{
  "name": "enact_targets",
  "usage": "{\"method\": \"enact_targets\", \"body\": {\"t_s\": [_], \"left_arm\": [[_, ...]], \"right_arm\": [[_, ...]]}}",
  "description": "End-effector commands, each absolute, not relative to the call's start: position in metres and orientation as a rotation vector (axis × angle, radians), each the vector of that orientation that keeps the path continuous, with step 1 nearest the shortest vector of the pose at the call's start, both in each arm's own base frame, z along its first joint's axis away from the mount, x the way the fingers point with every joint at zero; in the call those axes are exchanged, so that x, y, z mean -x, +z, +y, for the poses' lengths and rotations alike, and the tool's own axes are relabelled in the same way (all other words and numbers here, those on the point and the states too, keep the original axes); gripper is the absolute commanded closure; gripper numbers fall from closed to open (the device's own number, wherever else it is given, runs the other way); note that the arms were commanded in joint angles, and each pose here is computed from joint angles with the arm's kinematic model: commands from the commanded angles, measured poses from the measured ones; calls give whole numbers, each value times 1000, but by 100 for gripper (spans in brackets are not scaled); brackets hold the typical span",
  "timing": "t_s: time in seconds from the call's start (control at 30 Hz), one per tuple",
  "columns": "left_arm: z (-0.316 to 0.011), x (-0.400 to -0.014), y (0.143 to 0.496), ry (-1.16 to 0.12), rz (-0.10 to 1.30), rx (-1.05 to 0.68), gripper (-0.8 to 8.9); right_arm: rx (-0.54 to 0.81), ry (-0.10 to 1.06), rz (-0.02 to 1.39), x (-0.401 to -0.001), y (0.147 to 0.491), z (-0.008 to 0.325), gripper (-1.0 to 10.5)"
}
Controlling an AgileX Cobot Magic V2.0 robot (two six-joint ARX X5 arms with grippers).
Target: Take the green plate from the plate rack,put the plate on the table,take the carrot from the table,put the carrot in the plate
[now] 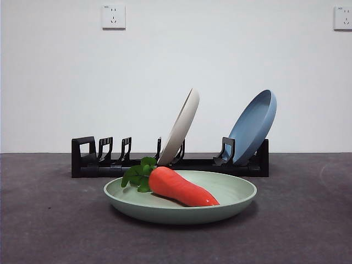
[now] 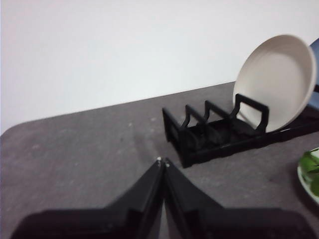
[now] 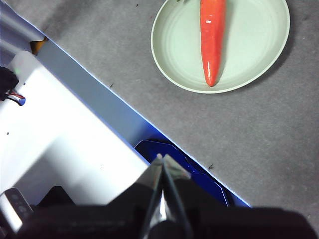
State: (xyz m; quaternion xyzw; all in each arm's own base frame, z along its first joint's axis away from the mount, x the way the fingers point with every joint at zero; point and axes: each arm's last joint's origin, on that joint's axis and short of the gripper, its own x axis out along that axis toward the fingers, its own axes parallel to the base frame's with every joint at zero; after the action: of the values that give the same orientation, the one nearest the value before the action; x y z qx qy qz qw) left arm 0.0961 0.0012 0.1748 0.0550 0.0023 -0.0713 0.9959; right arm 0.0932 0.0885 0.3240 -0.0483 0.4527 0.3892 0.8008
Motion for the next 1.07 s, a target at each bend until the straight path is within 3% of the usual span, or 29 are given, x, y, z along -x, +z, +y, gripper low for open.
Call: {"method": "enact_targets", "body": {"t_s": [0.03, 0.37, 1.07], "left_arm": [[2, -97, 166, -131, 12, -71, 816], [1, -96, 148, -138, 164, -20, 815], [2, -96, 149, -135, 162, -21, 815]], "right_arm": [[103, 834, 971, -93, 323, 89, 946], [103, 834, 971, -93, 323, 89, 946], [101, 832, 967, -93, 323, 88, 946]]}}
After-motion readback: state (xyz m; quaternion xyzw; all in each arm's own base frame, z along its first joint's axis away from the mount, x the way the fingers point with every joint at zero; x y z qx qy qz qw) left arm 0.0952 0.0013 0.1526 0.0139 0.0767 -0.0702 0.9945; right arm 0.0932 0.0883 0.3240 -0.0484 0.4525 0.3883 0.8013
